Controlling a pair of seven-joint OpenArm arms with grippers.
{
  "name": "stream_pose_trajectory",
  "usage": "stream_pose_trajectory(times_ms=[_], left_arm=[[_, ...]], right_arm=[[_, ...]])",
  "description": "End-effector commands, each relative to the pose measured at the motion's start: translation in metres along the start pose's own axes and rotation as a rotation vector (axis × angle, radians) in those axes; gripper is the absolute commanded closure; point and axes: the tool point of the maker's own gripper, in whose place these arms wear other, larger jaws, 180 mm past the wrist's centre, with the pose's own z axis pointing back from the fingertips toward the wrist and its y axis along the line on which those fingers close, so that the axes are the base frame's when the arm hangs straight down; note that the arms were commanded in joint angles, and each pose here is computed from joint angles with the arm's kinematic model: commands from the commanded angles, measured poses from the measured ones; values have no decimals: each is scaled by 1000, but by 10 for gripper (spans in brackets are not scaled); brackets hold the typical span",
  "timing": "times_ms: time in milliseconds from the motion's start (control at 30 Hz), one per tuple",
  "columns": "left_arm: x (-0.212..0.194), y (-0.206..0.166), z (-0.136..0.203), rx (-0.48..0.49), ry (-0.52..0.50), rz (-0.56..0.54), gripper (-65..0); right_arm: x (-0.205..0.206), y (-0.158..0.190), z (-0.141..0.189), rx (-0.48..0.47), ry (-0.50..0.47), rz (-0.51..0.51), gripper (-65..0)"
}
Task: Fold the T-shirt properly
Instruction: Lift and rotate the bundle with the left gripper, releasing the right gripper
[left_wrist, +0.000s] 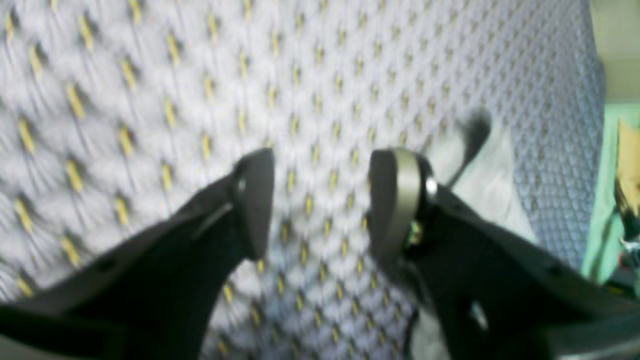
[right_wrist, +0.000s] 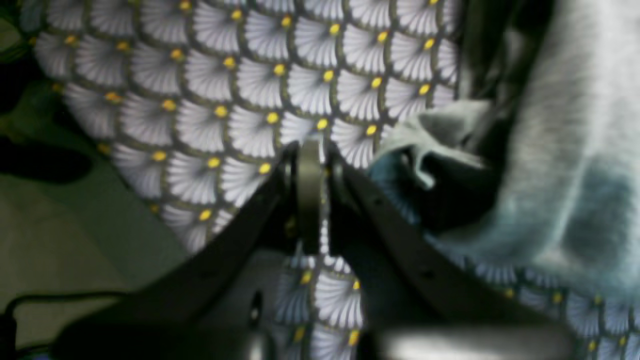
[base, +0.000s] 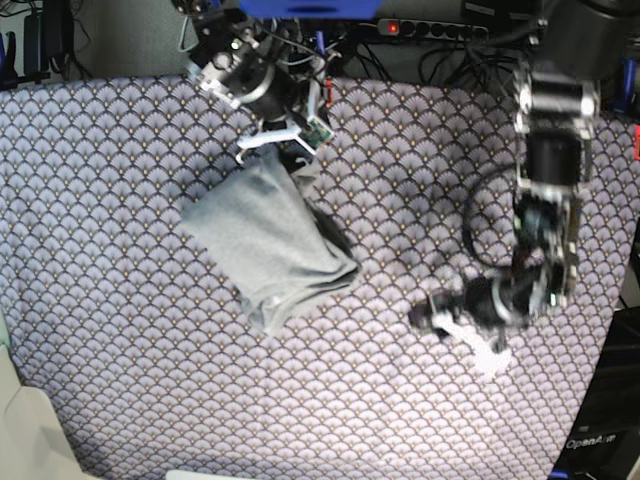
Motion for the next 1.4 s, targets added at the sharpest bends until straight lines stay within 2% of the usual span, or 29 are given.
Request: stream_pose_trajectory(times_ms=[0, 233, 367, 467, 667, 867, 1100, 1200, 1367], left_arm=[[6, -14, 5, -44, -24, -13, -308], [-51, -38, -11, -87, 34, -12, -310], [-60, -61, -28, -81, 43, -46, -311], [-52, -87, -39, -76, 27, -98, -311], [-56, -104, -82, -11, 20, -141, -311], [-42, -94, -116, 47, -36, -140, -312], [-2, -66, -104, 102, -100, -152, -312], [17, -69, -99, 102, -130, -169, -312], [46, -103, -95, 44, -176, -174, -312]], right_arm=[[-1, -5, 6, -14, -9, -2, -1], [-32, -38, 20, -114, 62, -31, 0], [-44, -46, 27, -142, 88, -54, 0], [-46, -45, 28, -142, 92, -59, 0], [-61, -42, 39, -155, 126, -88, 0], [-73, -42, 58, -188, 157, -111, 0], [-78, -43, 72, -212, 175, -120, 0], [-84, -36, 74, -202, 189, -130, 0], [-89, -37, 77, -217, 213, -131, 0]])
